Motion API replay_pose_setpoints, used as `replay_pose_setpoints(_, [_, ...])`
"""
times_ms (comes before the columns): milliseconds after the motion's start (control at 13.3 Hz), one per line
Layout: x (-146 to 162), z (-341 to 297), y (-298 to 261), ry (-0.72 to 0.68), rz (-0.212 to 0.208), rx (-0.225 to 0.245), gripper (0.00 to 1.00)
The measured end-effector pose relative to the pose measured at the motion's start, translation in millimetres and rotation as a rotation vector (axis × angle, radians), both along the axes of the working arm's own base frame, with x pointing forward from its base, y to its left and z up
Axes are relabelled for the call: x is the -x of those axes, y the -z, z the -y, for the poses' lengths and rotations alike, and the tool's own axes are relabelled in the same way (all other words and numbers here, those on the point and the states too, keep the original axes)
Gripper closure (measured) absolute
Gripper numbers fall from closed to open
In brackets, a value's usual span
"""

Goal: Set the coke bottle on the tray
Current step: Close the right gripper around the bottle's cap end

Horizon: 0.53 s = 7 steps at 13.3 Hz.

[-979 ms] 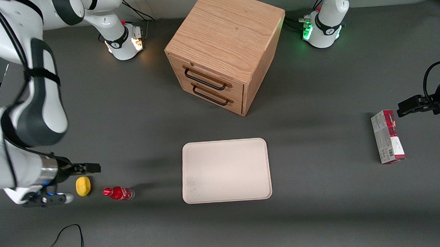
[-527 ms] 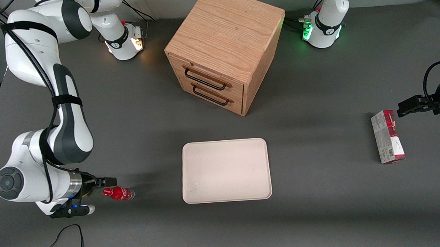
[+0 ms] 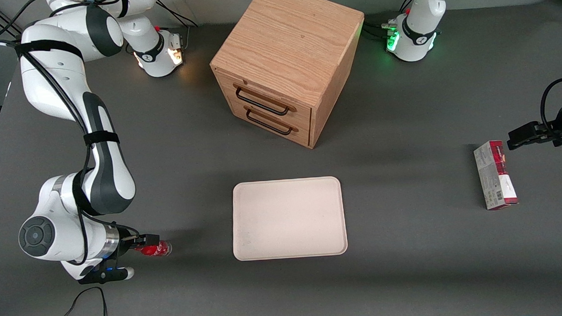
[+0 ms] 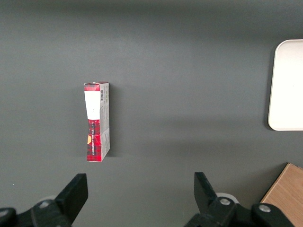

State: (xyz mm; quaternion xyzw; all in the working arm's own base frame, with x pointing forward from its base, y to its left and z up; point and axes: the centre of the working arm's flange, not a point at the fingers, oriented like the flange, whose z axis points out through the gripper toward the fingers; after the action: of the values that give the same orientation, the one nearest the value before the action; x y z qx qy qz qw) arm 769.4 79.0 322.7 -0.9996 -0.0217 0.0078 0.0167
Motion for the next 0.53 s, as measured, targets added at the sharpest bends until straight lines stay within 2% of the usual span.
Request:
replay_pose_setpoints(226, [-1.3, 1.5, 2.7, 0.001, 0.007, 0.005, 0.02])
replay_pose_setpoints(301, [-1.4, 1.8, 2.7, 0.001, 0.007, 0.007, 0.09])
replay_pose_setpoints(377, [-1.4, 1.8, 2.7, 0.000, 0.008, 0.008, 0.10])
replay_pose_setpoints(527, [-1.5, 1.9, 2.4, 0.000, 0.008, 0.008, 0.31])
